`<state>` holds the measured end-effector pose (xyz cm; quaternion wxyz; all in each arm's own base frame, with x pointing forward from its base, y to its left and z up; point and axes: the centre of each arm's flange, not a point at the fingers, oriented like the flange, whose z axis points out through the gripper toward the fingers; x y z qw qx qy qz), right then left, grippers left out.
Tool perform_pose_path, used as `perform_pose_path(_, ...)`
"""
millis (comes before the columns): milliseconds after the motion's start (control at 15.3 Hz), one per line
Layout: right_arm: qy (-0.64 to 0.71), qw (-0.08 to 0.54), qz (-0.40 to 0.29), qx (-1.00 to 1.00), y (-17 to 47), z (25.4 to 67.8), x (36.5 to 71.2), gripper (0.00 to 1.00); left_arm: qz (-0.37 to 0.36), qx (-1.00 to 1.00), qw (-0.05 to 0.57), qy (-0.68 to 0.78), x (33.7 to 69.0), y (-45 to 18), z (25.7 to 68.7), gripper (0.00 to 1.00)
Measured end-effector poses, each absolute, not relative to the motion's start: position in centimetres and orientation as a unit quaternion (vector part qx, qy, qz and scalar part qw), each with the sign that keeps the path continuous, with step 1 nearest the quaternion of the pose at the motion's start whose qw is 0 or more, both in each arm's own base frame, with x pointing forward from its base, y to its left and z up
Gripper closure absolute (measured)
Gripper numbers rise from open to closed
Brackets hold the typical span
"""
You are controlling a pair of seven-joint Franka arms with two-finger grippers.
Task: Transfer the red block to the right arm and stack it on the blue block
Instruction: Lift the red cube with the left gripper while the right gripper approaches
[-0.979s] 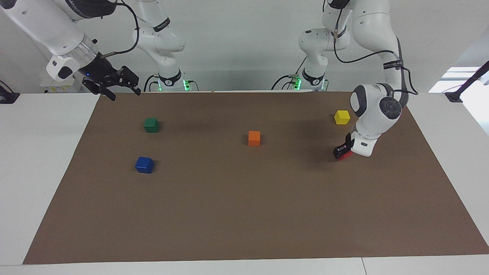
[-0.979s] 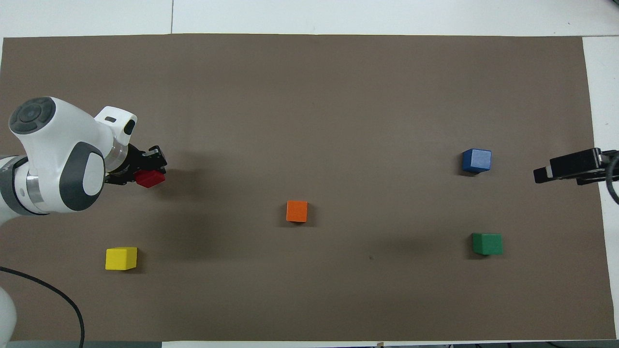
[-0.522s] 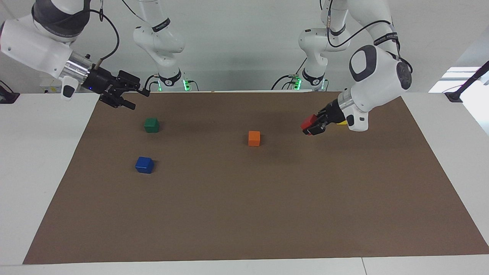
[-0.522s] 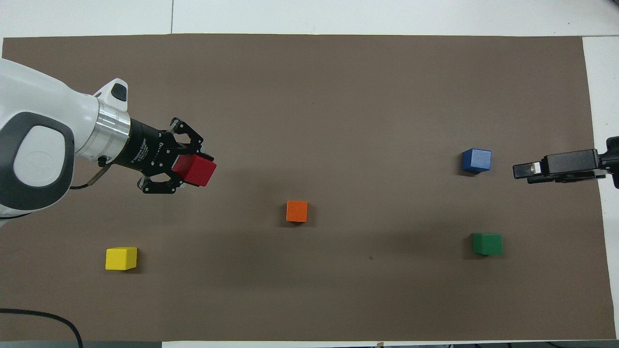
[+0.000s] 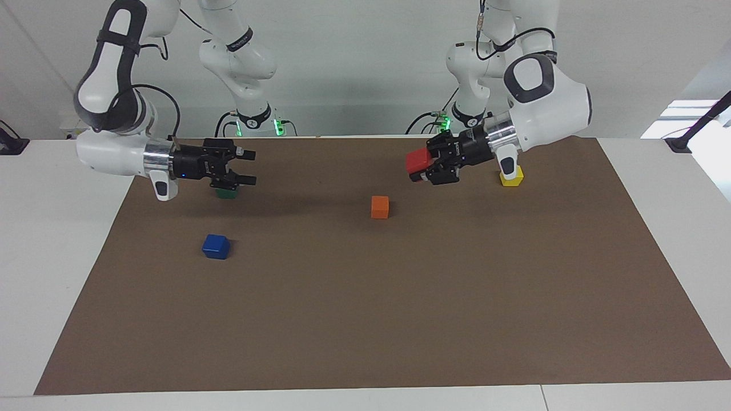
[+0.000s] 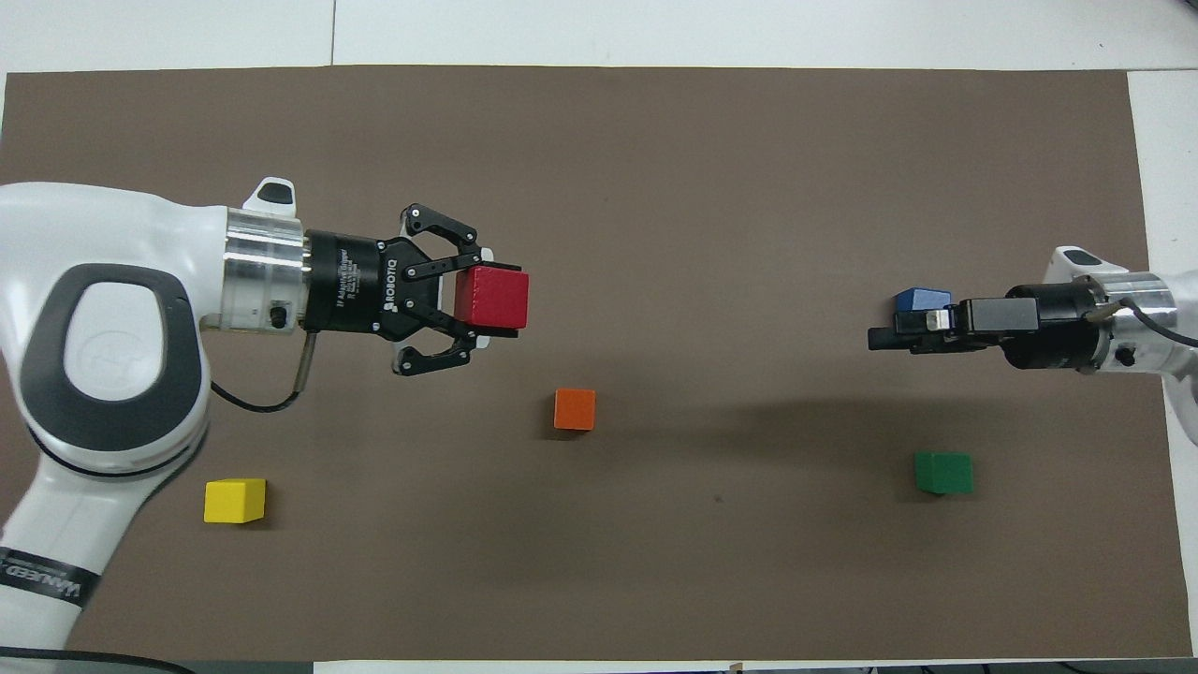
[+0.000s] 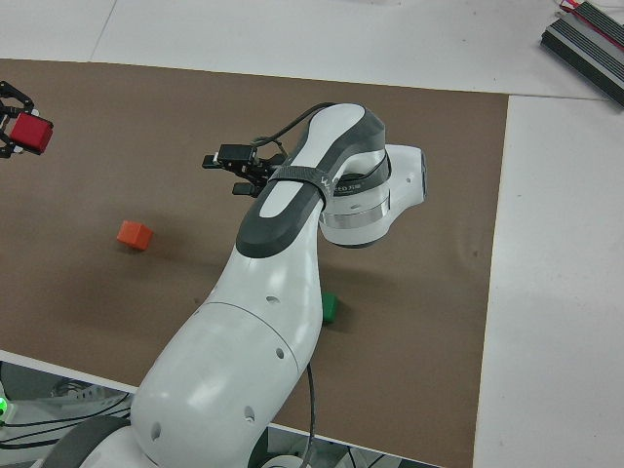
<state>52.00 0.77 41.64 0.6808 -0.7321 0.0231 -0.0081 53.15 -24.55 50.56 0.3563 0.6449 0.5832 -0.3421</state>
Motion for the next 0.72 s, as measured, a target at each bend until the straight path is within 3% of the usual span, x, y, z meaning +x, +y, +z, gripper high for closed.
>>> perform_pose_path(326,0.052,0.775,-0.048,-0.628,6.9,42.1,52.9,0.00,-0.344,0.589,0.391,0.618,49.3,-33.5,50.3,0.46)
perform_pose_path(718,0.052,0.786,-0.048,-0.614,9.7,37.9,52.7,0.00,-0.317,0.595,0.407,0.616,45.0,-39.6,50.6,0.46)
